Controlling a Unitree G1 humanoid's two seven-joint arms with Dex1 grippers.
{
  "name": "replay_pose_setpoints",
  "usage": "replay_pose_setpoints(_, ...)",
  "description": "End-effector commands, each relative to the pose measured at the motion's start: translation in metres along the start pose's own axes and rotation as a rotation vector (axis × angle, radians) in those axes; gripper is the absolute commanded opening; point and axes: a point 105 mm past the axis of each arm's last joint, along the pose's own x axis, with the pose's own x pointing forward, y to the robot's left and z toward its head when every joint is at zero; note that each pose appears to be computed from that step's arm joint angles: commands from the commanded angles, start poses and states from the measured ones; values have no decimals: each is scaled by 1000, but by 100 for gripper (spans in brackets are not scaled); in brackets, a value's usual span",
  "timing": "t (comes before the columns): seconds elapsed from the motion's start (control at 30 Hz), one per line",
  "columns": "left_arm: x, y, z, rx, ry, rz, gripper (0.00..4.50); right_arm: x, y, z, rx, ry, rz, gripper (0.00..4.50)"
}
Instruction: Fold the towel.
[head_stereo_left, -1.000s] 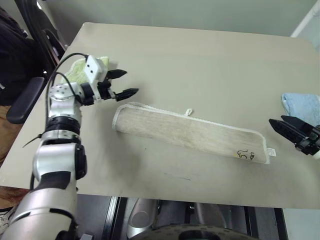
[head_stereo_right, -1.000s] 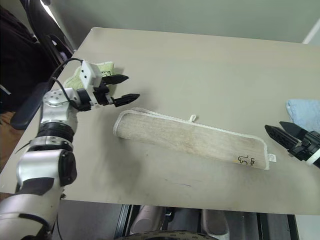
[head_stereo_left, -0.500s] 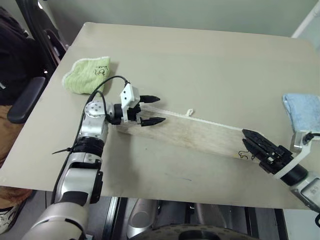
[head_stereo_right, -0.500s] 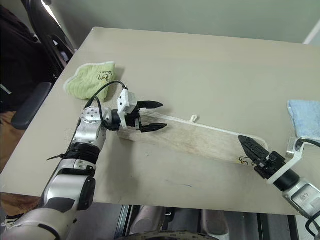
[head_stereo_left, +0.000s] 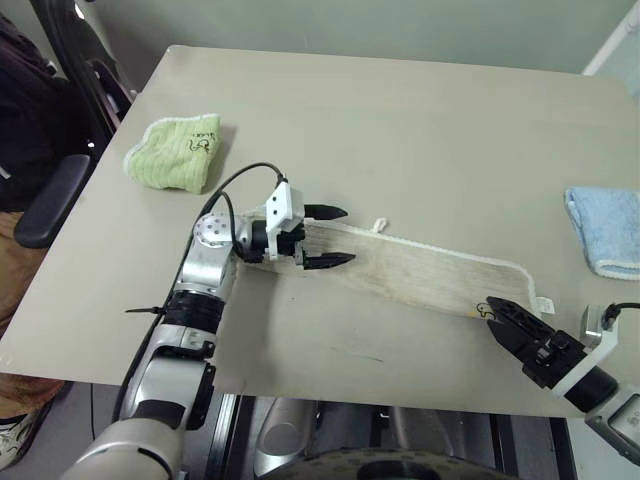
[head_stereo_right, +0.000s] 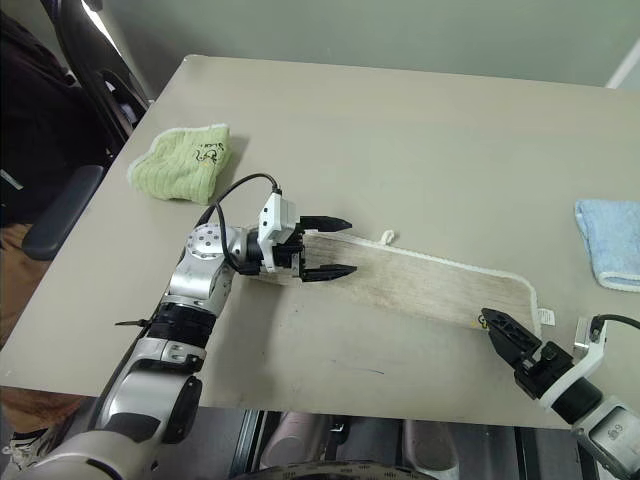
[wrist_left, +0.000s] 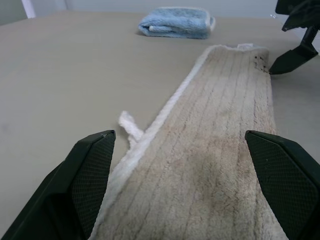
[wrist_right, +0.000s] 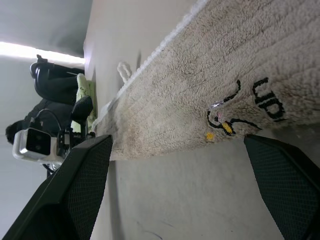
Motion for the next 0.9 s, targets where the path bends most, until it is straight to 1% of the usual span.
replay_pose_setpoints(0.03, 5, -3, 10, 42, -18, -6, 450, -3, -6, 5, 25, -19, -11, 446)
replay_pose_setpoints(0.17, 6, -7, 8, 46, -11, -18, 450, -5, -18, 7, -10, -2, -66, 446)
replay_pose_setpoints(0.27, 5, -6, 8, 38, -13, -1, 450, -11, -32, 14, 15, -26, -111, 446)
replay_pose_setpoints(0.4, 5, -5, 8, 37, -13, 2, 450, -11, -34, 14, 18, -27, -111, 446)
replay_pose_setpoints(0.5, 6, -5, 10, 38, -15, 6, 450, -15, -29, 39, -18, -101, -96, 446)
replay_pose_setpoints(0.67, 13, -7, 16, 39, -28, 5, 450, -15, -28, 62, -31, -177, -96, 446)
replay_pose_setpoints(0.77, 13, -7, 17, 37, -29, 10, 450, -16, -28, 63, -31, -170, -89, 446)
replay_pose_setpoints(0.9, 12, -5, 16, 37, -26, 21, 450, -11, -21, 51, -21, -113, -52, 446)
